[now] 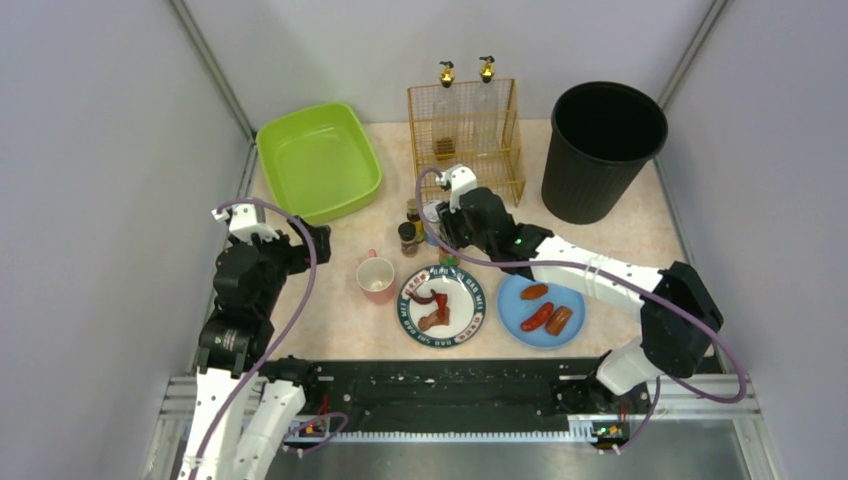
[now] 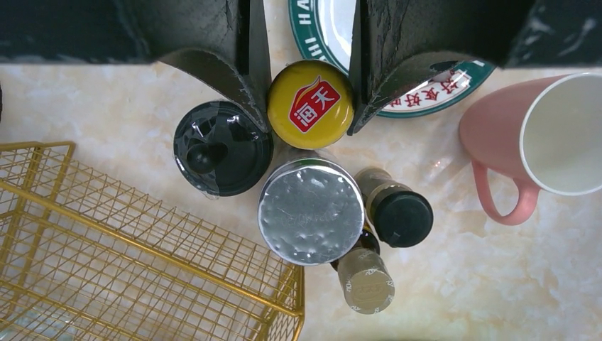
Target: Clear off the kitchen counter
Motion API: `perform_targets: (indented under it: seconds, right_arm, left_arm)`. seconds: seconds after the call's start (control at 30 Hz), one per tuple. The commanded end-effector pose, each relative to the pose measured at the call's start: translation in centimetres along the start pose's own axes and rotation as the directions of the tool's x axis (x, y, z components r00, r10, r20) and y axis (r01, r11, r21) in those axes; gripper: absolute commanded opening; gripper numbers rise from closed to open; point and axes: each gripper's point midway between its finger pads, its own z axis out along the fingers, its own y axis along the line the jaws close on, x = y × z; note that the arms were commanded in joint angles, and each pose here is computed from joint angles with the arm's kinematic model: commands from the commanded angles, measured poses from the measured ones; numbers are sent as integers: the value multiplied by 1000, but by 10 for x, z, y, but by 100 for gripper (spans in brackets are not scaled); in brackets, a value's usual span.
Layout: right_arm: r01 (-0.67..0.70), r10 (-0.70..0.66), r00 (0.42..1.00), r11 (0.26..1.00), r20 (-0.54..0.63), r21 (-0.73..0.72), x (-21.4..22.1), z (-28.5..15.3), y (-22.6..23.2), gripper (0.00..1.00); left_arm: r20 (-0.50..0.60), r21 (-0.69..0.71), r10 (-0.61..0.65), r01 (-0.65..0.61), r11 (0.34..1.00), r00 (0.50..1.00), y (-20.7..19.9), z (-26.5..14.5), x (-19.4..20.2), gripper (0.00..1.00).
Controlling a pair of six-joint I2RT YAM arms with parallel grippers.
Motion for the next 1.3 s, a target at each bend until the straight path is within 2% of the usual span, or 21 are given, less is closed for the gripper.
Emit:
perform_targets:
  seconds: [0.0,0.33,0.73,1.0,1.27]
  right_arm:
    - [-9,9,999,1000,34,-3,-7,-12,5,0]
    - [-32,29,990,999,138,13,-42,-65,-9,0]
    - [-31,-16,972,981,233,194,-81,-125,-54,0]
    - [-85,-26,936,951,351,298,-152,-159,-81,0]
    - [-141,-25,884,938,467,318,-219,-153,-114,0]
  left_arm:
    - [29,20,-6,5,1000,1000,-5,-1,-9,99]
    - [14,20,-8,8,1000,1000,-5,2,-6,99]
    - [-7,25,-10,10,1000,1000,-7,5,-2,99]
    - [-5,22,-8,8,1000,1000,-6,5,-2,99]
    - [-2,19,-7,7,1000,1000,-5,5,-3,98]
